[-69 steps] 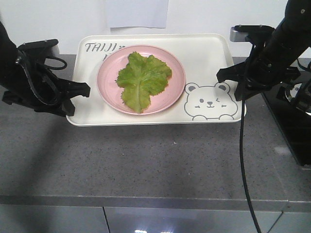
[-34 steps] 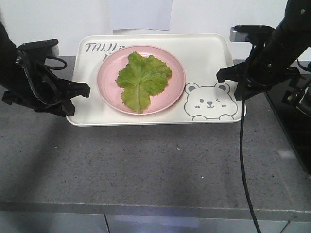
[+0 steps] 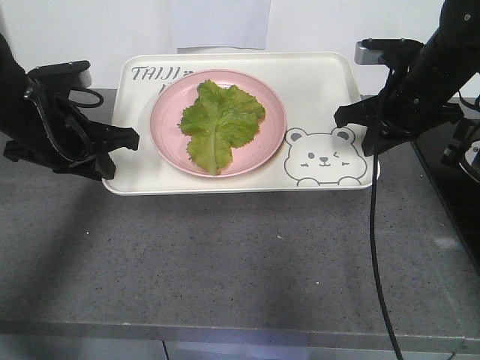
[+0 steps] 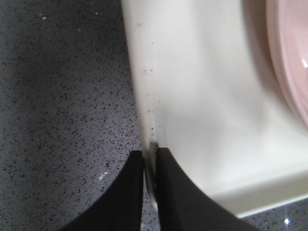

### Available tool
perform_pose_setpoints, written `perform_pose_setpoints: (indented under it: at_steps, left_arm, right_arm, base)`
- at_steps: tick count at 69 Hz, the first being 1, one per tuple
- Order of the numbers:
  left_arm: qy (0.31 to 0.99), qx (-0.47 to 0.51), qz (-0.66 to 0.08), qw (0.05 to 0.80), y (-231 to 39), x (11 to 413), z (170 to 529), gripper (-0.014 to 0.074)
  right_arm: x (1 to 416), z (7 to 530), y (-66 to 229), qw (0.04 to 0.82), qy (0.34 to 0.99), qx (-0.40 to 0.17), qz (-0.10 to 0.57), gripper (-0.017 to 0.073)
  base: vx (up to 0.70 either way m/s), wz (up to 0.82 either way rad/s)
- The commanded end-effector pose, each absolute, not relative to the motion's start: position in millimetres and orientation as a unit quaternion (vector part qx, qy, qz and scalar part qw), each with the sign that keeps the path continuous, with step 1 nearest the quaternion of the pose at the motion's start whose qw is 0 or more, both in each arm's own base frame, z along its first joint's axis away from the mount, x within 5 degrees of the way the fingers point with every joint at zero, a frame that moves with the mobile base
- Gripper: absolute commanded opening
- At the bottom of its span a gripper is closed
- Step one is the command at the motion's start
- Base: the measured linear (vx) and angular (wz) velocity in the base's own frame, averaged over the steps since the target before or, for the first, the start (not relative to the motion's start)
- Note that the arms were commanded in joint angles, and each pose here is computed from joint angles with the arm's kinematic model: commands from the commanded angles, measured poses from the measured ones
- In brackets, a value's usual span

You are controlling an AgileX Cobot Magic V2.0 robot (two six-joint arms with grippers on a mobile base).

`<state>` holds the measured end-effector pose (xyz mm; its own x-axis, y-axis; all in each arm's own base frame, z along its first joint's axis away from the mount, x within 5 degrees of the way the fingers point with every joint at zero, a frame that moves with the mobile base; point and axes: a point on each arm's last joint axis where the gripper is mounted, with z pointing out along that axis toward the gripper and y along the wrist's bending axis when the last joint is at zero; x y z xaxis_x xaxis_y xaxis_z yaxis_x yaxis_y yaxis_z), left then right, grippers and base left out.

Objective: Transfer vegetables to tray and serve
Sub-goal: 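Hold the tray level with both grippers as the base approaches the counter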

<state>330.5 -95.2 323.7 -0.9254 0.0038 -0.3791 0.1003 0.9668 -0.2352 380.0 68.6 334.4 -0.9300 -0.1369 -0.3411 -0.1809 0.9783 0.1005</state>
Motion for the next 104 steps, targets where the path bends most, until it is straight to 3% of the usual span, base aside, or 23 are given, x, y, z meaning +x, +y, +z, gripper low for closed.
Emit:
perform_pose_setpoints:
  at_steps: [1,104]
  left_arm:
    - [0.953,0.039,-0.161,0.255,-102.7,324.6,352.3,-0.0008]
    - [0.953,0.039,-0.162,0.255,-102.7,324.6,352.3,-0.0007]
  right_arm:
    - [365.6,363.4,70.8,0.2,0.972,-0.097,0.08,-0.0004]
    - [365.6,363.4,70.8,0.2,0.972,-0.097,0.08,-0.0004]
  base:
    - [0.02,0.01]
    - [0.03,0.0]
